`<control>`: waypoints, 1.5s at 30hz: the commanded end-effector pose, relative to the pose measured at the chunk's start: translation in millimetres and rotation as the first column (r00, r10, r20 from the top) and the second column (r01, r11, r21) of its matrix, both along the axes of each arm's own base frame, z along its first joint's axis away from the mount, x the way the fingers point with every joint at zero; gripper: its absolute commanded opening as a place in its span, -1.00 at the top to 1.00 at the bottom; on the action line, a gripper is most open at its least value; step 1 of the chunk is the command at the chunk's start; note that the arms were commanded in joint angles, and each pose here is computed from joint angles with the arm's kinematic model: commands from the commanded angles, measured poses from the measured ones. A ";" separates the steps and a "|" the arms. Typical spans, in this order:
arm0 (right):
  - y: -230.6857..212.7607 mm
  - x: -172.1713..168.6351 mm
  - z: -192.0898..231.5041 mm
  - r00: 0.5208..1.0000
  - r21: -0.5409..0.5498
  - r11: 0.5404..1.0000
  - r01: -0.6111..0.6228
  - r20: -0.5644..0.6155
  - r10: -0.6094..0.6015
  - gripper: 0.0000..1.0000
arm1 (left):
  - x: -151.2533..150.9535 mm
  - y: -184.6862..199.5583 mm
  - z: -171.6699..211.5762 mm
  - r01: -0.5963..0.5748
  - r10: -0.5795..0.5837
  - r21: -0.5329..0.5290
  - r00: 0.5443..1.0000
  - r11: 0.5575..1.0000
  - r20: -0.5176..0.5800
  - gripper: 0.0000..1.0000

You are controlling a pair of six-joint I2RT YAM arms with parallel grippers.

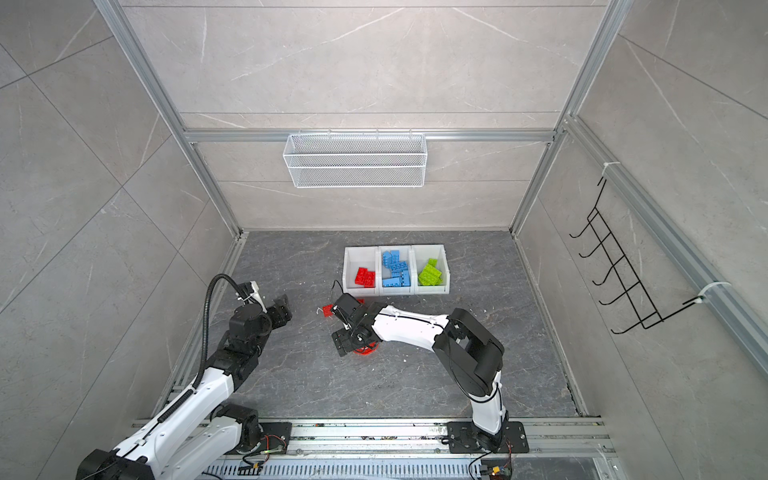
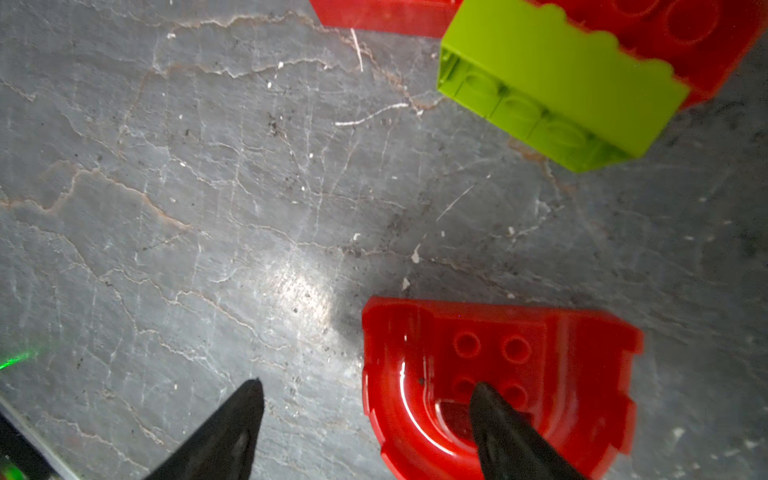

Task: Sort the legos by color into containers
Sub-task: 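Lower the right gripper onto the red arch piece and grasp its edge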

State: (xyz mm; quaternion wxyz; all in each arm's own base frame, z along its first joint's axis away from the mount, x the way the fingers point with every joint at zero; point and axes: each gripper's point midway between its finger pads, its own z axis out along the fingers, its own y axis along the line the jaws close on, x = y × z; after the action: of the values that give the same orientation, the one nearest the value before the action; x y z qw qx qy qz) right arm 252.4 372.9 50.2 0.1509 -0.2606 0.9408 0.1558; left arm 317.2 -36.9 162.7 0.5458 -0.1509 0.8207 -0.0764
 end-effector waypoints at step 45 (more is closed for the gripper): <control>-15.5 -17.5 6.8 0.990 0.065 0.997 0.039 -0.140 -0.029 -0.63 | 3.5 3.7 3.1 -0.024 0.025 -0.014 1.000 1.000 0.013 -0.56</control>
State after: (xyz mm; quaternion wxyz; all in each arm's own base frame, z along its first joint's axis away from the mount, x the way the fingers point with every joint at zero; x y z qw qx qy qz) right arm 230.1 348.0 56.5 0.0960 -0.2309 0.9484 0.1949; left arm 318.2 -36.3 156.2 0.5375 -0.1512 0.8265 -0.0722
